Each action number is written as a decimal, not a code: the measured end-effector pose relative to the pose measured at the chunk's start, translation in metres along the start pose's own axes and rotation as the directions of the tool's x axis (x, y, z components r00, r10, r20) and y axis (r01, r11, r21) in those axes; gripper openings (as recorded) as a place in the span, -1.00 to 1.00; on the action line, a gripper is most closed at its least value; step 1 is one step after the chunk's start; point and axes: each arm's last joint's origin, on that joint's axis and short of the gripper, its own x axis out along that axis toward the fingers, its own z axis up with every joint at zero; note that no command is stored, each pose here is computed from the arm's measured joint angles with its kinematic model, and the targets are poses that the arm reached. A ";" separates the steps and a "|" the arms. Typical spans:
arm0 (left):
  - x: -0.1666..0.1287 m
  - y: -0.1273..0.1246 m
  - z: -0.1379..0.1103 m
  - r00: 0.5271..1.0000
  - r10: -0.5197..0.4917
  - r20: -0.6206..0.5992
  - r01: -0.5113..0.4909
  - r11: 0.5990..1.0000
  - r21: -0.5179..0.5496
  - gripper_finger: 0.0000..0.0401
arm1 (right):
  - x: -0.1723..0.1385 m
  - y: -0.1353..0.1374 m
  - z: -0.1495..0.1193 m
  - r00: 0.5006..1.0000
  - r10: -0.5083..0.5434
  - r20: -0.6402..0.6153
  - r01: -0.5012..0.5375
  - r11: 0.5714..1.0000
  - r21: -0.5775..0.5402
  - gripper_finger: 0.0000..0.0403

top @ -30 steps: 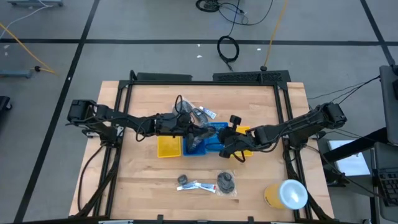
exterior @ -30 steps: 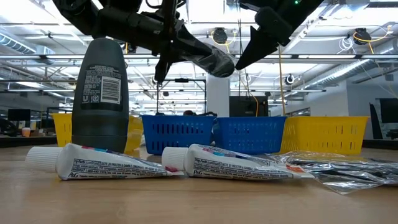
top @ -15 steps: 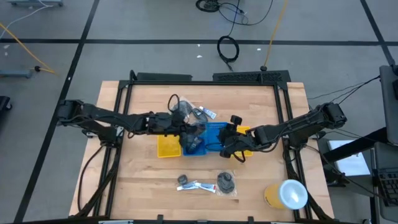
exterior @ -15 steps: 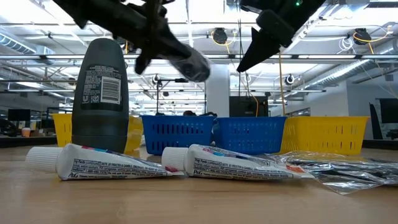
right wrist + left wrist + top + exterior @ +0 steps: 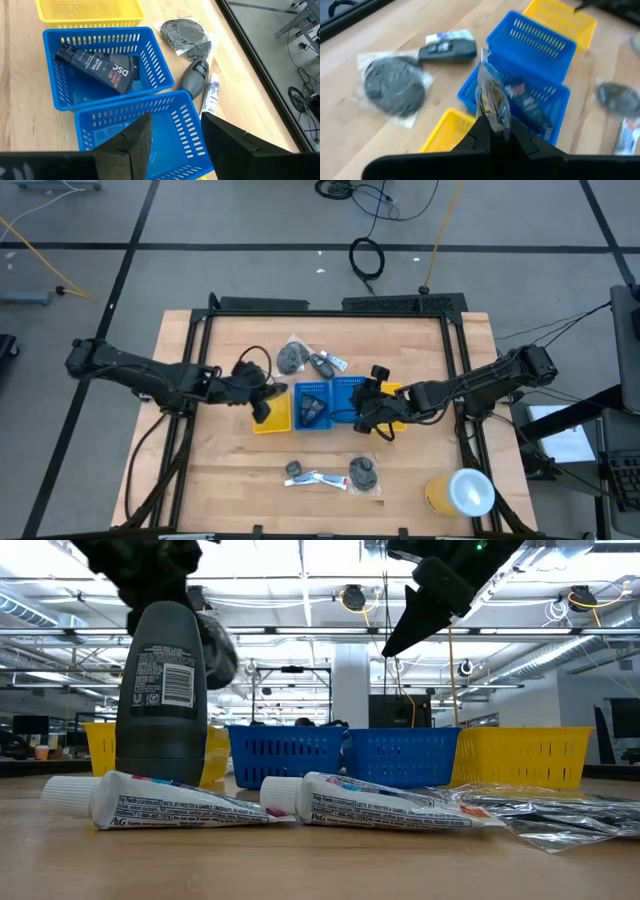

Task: Pick & Place Travel size toiletries
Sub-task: Put the hairbrush into the left yellow bin

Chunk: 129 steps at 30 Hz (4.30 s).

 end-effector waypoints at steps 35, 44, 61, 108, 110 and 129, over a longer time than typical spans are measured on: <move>0.017 -0.017 -0.017 0.958 0.224 -0.179 -0.154 0.928 0.339 -0.94 | 0.000 0.000 0.001 1.000 -0.003 0.006 0.003 1.000 0.005 -0.17; 0.033 -0.026 -0.020 0.918 0.269 -0.291 -0.127 0.896 0.426 -0.94 | 0.000 0.000 0.001 1.000 -0.003 0.006 0.003 1.000 0.005 -0.17; 0.037 -0.029 -0.025 0.895 0.198 -0.401 -0.010 0.905 0.426 -0.81 | 0.000 0.000 0.001 1.000 -0.004 0.005 0.004 1.000 -0.002 -0.17; 0.053 0.034 0.052 0.903 0.318 -0.288 -0.245 0.933 0.264 -0.12 | 0.000 0.000 0.000 1.000 -0.003 0.005 0.003 1.000 0.005 -0.17; 0.056 0.045 0.058 0.907 0.304 -0.293 -0.242 0.943 0.230 -0.12 | 0.000 0.000 0.000 1.000 -0.003 0.005 0.003 1.000 0.005 -0.17; 0.085 0.145 0.055 0.973 0.119 -0.199 -0.122 0.993 0.001 -0.12 | 0.000 0.000 0.001 1.000 -0.002 0.011 0.001 1.000 0.008 -0.17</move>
